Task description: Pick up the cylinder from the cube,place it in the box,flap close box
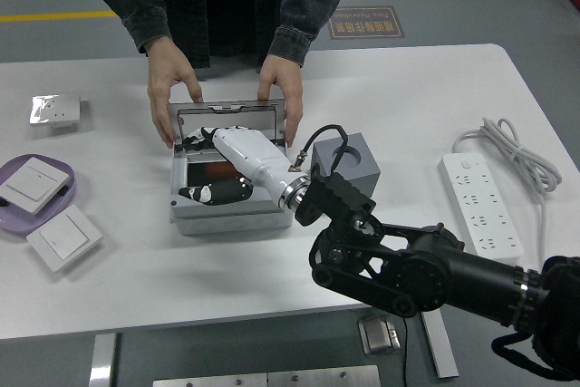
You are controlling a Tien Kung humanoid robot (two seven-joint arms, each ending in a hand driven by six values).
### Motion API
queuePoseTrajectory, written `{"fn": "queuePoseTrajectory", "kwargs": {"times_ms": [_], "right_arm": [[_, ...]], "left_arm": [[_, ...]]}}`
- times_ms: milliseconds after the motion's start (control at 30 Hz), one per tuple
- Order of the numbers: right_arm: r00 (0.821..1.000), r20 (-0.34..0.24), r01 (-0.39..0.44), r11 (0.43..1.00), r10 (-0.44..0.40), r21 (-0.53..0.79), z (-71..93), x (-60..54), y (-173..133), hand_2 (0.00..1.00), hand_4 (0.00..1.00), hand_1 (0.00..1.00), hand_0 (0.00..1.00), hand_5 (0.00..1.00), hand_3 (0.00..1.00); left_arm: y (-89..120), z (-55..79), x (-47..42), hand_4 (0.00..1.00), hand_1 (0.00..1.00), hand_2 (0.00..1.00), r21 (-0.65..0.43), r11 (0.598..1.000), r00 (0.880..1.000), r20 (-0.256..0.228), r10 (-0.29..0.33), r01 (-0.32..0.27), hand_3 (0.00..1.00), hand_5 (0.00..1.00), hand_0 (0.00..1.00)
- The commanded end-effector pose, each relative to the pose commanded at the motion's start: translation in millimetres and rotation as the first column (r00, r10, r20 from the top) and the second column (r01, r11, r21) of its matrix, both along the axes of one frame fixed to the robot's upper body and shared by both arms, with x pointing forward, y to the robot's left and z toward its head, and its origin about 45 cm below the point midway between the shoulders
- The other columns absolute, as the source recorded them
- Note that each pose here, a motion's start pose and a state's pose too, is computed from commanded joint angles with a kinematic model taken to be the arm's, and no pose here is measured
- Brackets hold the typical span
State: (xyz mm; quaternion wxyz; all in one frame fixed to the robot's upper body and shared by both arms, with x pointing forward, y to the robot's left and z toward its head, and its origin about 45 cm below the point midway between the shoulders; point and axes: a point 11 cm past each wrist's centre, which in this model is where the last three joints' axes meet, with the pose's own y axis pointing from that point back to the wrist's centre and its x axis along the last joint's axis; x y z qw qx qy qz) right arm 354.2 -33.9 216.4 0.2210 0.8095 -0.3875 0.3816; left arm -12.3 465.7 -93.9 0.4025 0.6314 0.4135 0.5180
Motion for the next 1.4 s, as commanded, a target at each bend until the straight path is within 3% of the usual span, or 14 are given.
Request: {"fn": "queuePoseTrajectory", "kwargs": {"times_ms": [200, 333, 467, 667, 900, 1400], "right_arm": [[0.999, -0.031, 0.024, 0.991, -0.020, 0.131, 39.7, 11.7, -17, 0.724, 0.900, 0.738, 0.834, 0.436, 0.782], [0.998, -0.046, 0.060, 0.984, -0.053, 0.168, 57.3, 27.8, -29, 0.721, 0.876, 0.734, 0.823, 0.426, 0.777], [0.992, -0.084, 0.106, 0.983, -0.094, 0.148, 55.0, 45.2, -41, 0.720, 0.860, 0.732, 0.820, 0.415, 0.775], [0.977, -0.158, 0.156, 0.985, -0.143, 0.074, 30.0, 59.2, -56, 0.719, 0.853, 0.733, 0.819, 0.420, 0.774], [0.977, -0.175, 0.132, 0.990, -0.124, 0.037, 16.8, 50.6, -55, 0.722, 0.852, 0.732, 0.817, 0.428, 0.778], [0.987, -0.149, 0.061, 0.997, -0.054, 0.044, 17.8, 30.0, -45, 0.721, 0.852, 0.731, 0.801, 0.443, 0.779]], "left_arm": [[1, 0.6, 2.0, 0.695, 0.590, 0.541, 0.002, 1.000, 1.000, 0.003, -0.002, 0.002, 0.619, 0.228, 0.615], [2, 1.2, 3.8, 0.695, 0.590, 0.541, 0.005, 1.000, 1.000, 0.004, -0.003, 0.003, 0.619, 0.228, 0.615], [3, 1.5, 5.1, 0.695, 0.590, 0.541, 0.005, 1.000, 1.000, 0.004, -0.006, 0.006, 0.619, 0.227, 0.615], [4, 2.0, 6.2, 0.695, 0.590, 0.542, 0.007, 1.000, 1.000, 0.007, -0.007, 0.007, 0.619, 0.228, 0.615], [2, 0.9, 4.6, 0.695, 0.590, 0.542, 0.002, 1.000, 1.000, 0.005, -0.004, 0.003, 0.619, 0.228, 0.615], [1, 0.4, 4.5, 0.695, 0.589, 0.542, 0.001, 1.000, 1.000, 0.007, -0.001, 0.001, 0.620, 0.227, 0.615]]}}
